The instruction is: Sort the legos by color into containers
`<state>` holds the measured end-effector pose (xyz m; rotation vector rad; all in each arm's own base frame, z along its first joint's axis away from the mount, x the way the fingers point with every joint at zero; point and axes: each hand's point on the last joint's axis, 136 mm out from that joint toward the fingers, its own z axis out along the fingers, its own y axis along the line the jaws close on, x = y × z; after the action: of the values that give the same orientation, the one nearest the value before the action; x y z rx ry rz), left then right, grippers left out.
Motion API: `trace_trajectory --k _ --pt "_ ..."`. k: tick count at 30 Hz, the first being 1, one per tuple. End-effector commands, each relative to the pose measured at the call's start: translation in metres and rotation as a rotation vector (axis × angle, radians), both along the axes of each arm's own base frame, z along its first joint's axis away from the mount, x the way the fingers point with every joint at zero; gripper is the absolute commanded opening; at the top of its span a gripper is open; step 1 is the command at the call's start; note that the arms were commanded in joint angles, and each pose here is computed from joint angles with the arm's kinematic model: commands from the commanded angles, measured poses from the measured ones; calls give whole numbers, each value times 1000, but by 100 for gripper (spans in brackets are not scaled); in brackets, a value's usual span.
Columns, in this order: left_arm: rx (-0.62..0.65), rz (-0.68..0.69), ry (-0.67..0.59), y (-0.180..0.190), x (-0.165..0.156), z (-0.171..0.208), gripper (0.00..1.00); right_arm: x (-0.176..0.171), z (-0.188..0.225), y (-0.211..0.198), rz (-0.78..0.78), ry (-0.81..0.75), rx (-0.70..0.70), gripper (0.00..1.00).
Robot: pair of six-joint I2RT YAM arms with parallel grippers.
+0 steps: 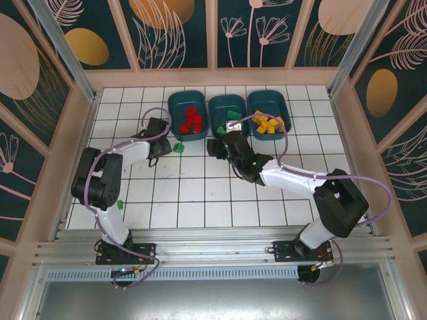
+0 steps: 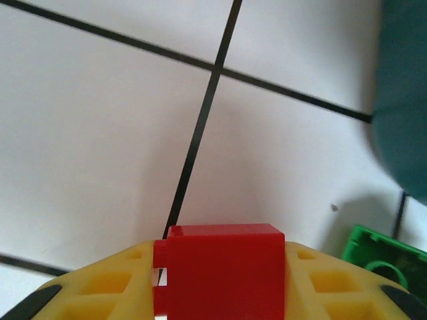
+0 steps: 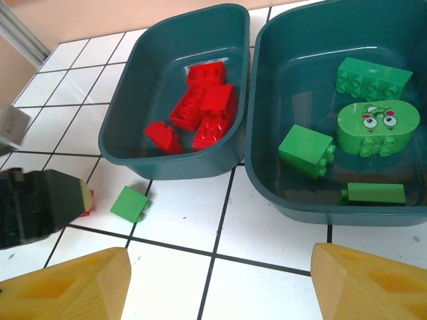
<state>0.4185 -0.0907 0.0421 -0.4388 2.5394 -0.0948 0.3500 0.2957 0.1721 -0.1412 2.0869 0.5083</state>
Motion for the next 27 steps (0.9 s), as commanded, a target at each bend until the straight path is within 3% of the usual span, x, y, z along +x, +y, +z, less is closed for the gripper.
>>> trace_trajectory --k 1,5,15,20,27 --pt "-29 -5 -114 -6 6 56 33 -2 12 -1 -22 -30 46 72" --pt "-83 -65 -159 -33 30 83 34 0 5 0 -24 -17 41 72" --pt "-124 -183 -97 -86 98 55 41 7 -12 22 22 30 -2 73" --pt "-140 -221 -136 -97 110 75 66 5 -18 43 56 45 -9 78" --pt "-164 -194 -390 -78 89 195 98 8 -45 95 104 83 -23 81"
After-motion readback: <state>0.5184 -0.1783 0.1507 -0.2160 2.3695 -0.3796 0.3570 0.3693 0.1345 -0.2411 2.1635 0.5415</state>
